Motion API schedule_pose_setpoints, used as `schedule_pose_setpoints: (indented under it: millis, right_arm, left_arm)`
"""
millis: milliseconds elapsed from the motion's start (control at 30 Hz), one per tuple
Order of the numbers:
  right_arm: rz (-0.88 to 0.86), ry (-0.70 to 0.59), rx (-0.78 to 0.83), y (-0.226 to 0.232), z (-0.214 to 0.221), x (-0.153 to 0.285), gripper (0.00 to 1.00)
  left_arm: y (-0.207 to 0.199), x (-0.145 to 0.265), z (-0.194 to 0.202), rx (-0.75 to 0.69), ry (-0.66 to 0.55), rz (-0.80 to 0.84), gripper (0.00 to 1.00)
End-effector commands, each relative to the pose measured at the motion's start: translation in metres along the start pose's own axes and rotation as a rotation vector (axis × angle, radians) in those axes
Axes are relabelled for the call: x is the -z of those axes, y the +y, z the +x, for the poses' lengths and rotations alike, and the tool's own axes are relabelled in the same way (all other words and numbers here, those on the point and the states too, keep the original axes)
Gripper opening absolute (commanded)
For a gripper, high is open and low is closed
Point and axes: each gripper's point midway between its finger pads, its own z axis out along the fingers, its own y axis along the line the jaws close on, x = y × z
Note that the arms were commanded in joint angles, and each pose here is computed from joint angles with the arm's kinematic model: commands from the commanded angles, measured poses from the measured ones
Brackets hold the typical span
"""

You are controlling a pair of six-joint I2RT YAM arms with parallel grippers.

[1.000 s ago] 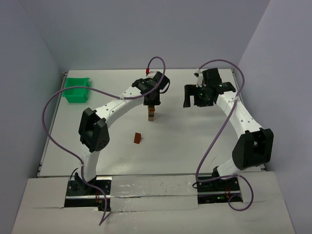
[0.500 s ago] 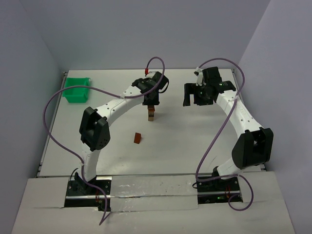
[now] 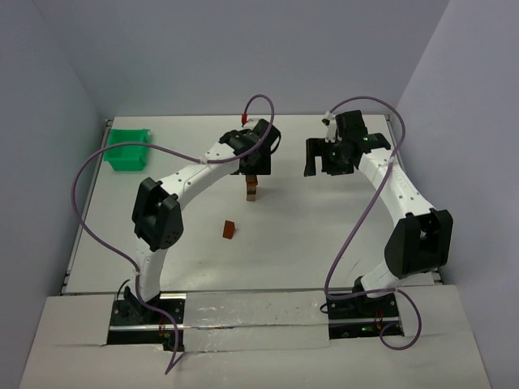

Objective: Build the wood block tower

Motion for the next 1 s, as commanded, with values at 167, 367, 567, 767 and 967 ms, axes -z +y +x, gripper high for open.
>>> schedule_pose_setpoints:
  millis: [167,367,567,767,967]
  right_arm:
    - [-0.027,-0.059,0.016,0.007,-0.014,0.017,1.00]
    - [-0.078,-0.113,0.068,0.015,-0.011,0.025,1.00]
    - [-0.149,-0.145,0.117,0.027,0.000,0.036,1.00]
    - [-0.183,-0.107,0.105,0.031,0.011,0.032,1.00]
    - [-0.166,-0.113,0.102,0.029,0.013,0.035,1.00]
  left_arm:
    - [0.000,0.075,-0.041,-0.029,-0.193,0.264,0.90]
    - [0.042,0.145,-0.023,-0.229,-0.430,0.495,0.94]
    - [0.072,0.122,0.046,-0.331,-0.315,0.477,0.88]
    - [0.059,0.086,0.074,-0.303,-0.141,0.438,0.85]
    - [0.050,0.058,0.106,-0.323,-0.026,0.373,0.84]
